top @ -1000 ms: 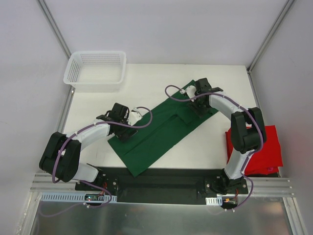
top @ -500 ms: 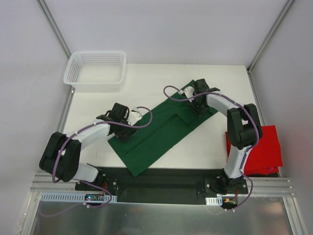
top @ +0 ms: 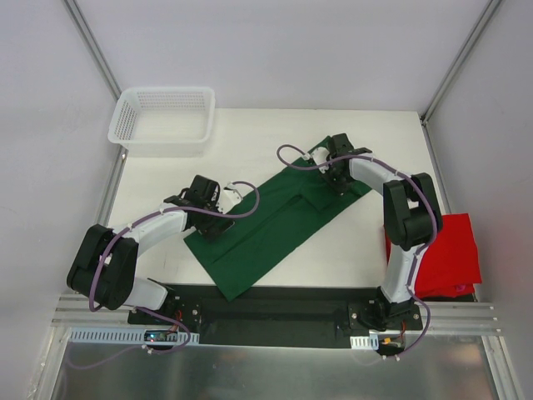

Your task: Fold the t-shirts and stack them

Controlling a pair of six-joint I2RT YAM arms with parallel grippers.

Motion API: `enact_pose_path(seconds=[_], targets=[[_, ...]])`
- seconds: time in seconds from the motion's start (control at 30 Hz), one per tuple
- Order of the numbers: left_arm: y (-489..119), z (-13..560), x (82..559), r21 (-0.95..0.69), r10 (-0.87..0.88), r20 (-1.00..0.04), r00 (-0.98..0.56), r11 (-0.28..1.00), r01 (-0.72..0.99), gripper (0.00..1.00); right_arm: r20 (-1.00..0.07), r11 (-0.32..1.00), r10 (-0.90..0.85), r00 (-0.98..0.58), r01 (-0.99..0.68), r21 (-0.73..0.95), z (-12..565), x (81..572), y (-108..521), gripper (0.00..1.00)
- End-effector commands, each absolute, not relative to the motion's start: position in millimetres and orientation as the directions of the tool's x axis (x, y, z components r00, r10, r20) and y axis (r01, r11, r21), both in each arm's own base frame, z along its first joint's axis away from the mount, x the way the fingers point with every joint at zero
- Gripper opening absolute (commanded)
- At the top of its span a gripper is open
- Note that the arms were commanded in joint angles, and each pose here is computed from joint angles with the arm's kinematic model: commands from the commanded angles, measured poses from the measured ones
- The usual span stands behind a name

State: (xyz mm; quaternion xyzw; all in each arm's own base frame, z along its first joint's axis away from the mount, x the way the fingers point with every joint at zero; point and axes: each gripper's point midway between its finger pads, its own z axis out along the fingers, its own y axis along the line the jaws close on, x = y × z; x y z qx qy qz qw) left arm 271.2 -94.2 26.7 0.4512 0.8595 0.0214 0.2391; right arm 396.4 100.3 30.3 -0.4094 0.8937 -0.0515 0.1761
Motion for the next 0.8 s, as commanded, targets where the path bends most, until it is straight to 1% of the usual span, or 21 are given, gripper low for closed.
enact_pose_path(seconds=[0.0,0.17,0.23,0.4,0.77], targets=[[-93,10,258,0.191,0.773,-0.364,-0.519,0.607,0.771,0.99,-0.297,0.662,-0.747,-0.595,-0.709,-0.243,56,397,101,0.02],[-94,10,259,0.189,0.774,-0.361,-0.521,0.607,0.772,0.99,-0.288,0.657,-0.750,-0.595,-0.719,-0.224,69,386,101,0.02],[-94,9,259,0.185,0.774,-0.360,-0.521,0.606,0.773,0.99,-0.291,0.654,-0.753,-0.591,-0.722,-0.225,75,384,101,0.05],[-95,9,260,0.182,0.773,-0.359,-0.522,0.607,0.773,0.99,-0.270,0.645,-0.761,-0.591,-0.733,-0.216,81,377,100,0.05],[-94,10,262,0.192,0.778,-0.359,-0.516,0.603,0.775,0.99,-0.187,0.610,-0.786,-0.589,-0.788,-0.080,63,348,109,0.07]])
